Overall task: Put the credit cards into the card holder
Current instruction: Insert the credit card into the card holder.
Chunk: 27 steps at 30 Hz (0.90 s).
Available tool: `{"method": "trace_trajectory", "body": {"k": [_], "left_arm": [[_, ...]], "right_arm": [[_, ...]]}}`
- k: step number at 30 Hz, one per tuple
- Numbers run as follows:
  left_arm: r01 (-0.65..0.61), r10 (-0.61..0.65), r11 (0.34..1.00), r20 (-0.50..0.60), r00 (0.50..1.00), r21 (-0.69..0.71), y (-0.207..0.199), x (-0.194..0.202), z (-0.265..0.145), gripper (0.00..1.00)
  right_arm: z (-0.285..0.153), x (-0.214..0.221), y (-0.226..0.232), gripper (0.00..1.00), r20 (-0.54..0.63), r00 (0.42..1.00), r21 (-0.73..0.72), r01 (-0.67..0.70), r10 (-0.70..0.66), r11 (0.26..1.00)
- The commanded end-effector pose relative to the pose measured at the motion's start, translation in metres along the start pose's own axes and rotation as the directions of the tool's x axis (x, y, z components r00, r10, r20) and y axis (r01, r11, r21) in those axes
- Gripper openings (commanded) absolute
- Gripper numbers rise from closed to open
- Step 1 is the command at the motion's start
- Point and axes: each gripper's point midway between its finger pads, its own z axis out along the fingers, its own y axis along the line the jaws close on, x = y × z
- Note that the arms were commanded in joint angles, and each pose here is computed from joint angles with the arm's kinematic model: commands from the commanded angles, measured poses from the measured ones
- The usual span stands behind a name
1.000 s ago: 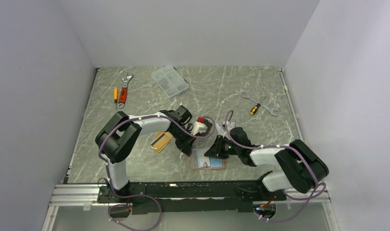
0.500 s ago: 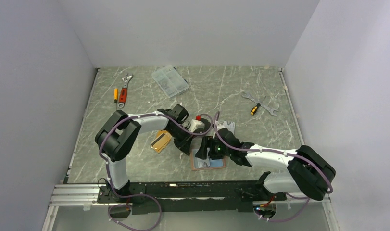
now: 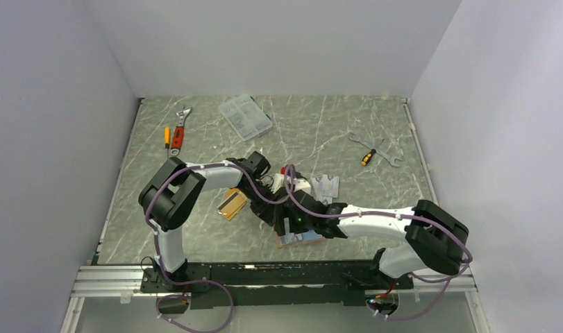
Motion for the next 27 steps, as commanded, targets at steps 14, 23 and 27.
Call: {"method": "trace_trajectory", "body": {"k": [14,23,27], "left_arm": [[0.019,-0.027,0.994,0.072,0.997,0.109,-0.008,-0.023,0.002,0.02],[0.025,-0.034,0.993,0.082,0.996,0.115,-0.008,-0.021,-0.006,0.01],[0.040,-0.051,0.993,0.094,0.994,0.109,-0.003,-0.023,-0.015,0.01]], "right_arm": [[0.011,0.044,-0.010,0.87,-0.144,0.946,0.199,0.314,-0.289,0.928],[0.009,0.049,-0.028,0.61,-0.166,0.940,0.322,0.336,-0.297,0.885],[0.008,0.046,-0.029,0.53,-0.157,0.940,0.343,0.339,-0.303,0.876]]}}
